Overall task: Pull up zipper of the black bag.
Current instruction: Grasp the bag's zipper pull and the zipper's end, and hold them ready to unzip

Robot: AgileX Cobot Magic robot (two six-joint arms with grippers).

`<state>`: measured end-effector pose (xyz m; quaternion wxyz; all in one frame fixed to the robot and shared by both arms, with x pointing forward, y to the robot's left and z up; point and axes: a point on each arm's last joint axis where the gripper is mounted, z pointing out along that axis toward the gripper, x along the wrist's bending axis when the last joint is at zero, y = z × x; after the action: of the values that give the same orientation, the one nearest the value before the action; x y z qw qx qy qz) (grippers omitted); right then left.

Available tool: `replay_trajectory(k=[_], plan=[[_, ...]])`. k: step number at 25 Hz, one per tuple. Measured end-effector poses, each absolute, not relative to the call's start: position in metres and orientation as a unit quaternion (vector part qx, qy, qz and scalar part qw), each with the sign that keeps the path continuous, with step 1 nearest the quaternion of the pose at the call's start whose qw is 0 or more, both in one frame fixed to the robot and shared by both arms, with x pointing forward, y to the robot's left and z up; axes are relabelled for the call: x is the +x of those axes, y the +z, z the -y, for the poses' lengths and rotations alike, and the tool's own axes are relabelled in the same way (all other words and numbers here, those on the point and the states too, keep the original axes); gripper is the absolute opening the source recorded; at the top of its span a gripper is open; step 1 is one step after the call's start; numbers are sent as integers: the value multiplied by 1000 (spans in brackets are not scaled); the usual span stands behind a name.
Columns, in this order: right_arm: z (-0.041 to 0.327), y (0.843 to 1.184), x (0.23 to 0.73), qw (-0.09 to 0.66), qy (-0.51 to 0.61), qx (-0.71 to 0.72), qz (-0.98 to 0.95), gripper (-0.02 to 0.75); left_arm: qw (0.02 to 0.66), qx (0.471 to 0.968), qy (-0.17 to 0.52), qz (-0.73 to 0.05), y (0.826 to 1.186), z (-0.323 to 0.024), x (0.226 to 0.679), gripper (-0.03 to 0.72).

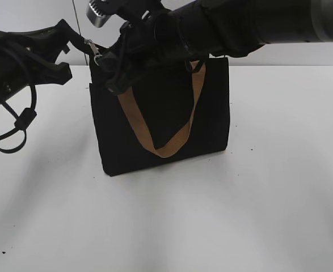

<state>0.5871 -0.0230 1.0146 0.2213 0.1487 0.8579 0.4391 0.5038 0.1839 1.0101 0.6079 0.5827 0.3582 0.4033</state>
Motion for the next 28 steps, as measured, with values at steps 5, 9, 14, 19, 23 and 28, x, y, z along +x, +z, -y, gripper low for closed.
replay_trajectory(k=[5, 9, 14, 19, 23, 28], plan=[[23, 1016, 587, 211, 445, 166, -854, -5, 599, 590, 398, -367, 1007, -184, 504, 17], [24, 1026, 582, 198, 459, 176, -848, -7, 590, 597, 393, -376, 1004, -185, 505, 17], [25, 1036, 577, 189, 468, 177, -845, -8, 575, 599, 386, -401, 994, -186, 509, 17], [28, 1039, 574, 188, 458, 170, -852, -8, 551, 600, 395, -426, 986, -194, 514, 17], [29, 1037, 573, 185, 447, 168, -859, -8, 541, 607, 394, -428, 982, -196, 515, 17], [30, 1045, 570, 180, 453, 175, -855, -8, 525, 632, 381, -424, 972, -194, 516, 17]])
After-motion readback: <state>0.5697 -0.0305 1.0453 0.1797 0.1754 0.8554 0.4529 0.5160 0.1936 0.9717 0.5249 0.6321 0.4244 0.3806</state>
